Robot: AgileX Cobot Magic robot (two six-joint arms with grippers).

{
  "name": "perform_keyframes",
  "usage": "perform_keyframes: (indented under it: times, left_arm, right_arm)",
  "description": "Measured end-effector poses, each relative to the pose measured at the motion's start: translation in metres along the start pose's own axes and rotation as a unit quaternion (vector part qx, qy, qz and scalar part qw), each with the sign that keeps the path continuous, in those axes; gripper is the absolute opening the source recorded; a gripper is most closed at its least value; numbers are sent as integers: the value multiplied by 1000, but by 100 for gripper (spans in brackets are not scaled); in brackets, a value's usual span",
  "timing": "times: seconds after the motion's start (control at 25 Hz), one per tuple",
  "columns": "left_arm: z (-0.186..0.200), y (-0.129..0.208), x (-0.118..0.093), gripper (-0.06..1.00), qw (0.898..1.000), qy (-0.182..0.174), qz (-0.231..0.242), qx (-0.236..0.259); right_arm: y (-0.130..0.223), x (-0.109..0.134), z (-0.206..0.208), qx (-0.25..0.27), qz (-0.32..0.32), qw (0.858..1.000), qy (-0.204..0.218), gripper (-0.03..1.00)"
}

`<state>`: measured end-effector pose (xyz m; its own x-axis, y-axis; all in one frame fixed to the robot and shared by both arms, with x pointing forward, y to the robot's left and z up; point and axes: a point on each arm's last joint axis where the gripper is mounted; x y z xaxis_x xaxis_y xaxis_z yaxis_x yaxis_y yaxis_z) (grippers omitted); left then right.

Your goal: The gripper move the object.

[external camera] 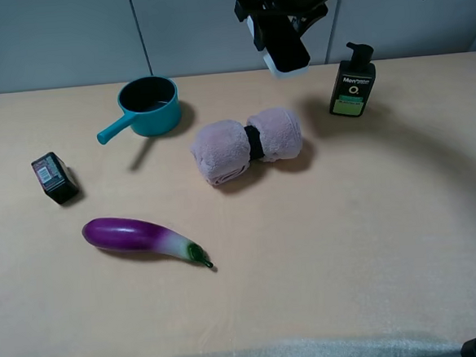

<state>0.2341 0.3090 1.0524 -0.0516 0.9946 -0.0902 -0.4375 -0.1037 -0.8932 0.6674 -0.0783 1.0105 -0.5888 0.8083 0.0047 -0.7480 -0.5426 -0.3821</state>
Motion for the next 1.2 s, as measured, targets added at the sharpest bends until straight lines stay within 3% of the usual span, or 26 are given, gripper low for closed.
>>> perform_keyframes:
  times: [0.6,1.2]
  left_arm:
    - [0,0,0,79,1000,0,0,0]
    - [0,0,0,79,1000,0,0,0]
  right_arm:
    - [2,-5,-64,37,61,997,-4,46]
    - [0,-3,-90,20,146,989,-27,46]
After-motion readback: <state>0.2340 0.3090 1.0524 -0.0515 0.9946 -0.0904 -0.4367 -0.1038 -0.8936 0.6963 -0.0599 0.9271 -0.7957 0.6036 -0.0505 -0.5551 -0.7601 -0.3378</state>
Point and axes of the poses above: a point on each arm's last joint axis where the gripper is mounted, z pointing back along that axis away from the gripper, x along the wrist's bending axis when the last joint is at zero, y = z × x, and after that the axes turned 11 degrees about z, right-handed
